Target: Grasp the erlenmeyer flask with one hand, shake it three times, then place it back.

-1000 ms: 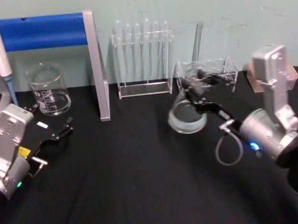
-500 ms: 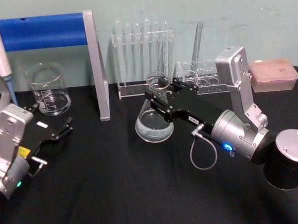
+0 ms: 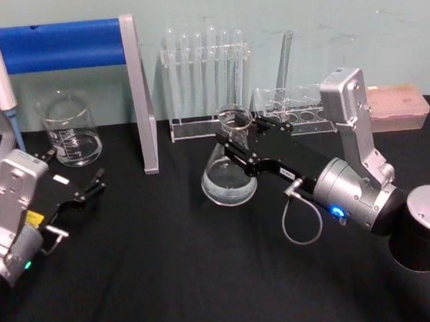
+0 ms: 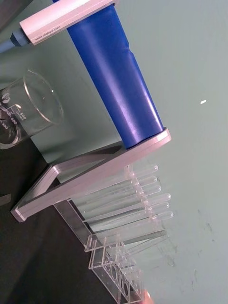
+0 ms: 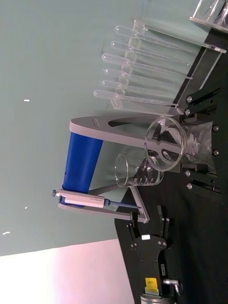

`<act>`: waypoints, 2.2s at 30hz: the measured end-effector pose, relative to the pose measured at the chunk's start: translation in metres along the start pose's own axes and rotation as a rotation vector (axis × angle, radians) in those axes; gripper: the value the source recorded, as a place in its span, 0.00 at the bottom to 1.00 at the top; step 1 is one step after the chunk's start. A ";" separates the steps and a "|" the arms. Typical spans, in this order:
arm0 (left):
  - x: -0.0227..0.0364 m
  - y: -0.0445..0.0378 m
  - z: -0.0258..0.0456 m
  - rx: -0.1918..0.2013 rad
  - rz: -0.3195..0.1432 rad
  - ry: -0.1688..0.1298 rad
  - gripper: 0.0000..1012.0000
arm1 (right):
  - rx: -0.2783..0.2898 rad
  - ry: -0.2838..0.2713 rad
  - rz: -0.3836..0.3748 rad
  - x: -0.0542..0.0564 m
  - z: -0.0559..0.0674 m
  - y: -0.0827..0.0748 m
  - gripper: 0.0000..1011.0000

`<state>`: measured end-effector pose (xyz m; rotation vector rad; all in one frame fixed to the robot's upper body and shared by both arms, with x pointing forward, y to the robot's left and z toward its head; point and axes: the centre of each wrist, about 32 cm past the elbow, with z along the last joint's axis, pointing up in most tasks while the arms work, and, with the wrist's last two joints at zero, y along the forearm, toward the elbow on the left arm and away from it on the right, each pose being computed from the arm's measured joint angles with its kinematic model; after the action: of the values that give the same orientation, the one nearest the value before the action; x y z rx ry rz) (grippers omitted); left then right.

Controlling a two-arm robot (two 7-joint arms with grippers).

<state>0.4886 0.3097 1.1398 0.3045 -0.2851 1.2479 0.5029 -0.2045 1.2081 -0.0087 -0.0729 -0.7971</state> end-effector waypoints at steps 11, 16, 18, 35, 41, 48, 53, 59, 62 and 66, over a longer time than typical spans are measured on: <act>0.0000 0.0000 0.0000 0.000 0.000 0.000 0.99 | -0.005 0.008 0.053 0.009 -0.012 -0.007 0.45; 0.0000 0.0000 0.0000 0.000 0.000 0.000 0.99 | -0.017 0.008 0.073 0.011 -0.017 -0.010 0.45; 0.0000 0.0000 0.0000 0.000 0.000 0.000 0.99 | -0.024 0.008 0.084 0.012 -0.020 -0.011 0.45; 0.0000 0.0000 0.0000 0.000 0.000 0.000 0.99 | -0.066 0.019 0.158 0.016 -0.038 -0.015 0.45; 0.0000 0.0000 0.0000 0.000 0.000 0.000 0.99 | -0.078 0.016 0.171 0.017 -0.041 -0.015 0.45; 0.0000 0.0000 0.0000 0.000 0.000 0.000 0.99 | -0.086 0.012 0.185 0.018 -0.044 -0.014 0.45; 0.0000 0.0000 0.0000 0.000 0.000 0.000 0.99 | -0.093 0.011 0.192 0.018 -0.046 -0.014 0.45; 0.0000 0.0000 0.0000 0.000 0.000 0.000 0.99 | -0.093 0.010 0.194 0.018 -0.048 -0.015 0.45; 0.0000 0.0000 0.0000 0.000 0.000 0.000 0.99 | -0.091 0.010 0.194 0.018 -0.049 -0.015 0.45; 0.0000 0.0000 0.0000 0.000 0.000 0.000 0.99 | -0.092 0.011 0.194 0.018 -0.050 -0.016 0.45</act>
<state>0.4886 0.3097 1.1398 0.3046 -0.2850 1.2480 0.5072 -0.2299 1.1592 -0.0971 -0.0248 -0.6058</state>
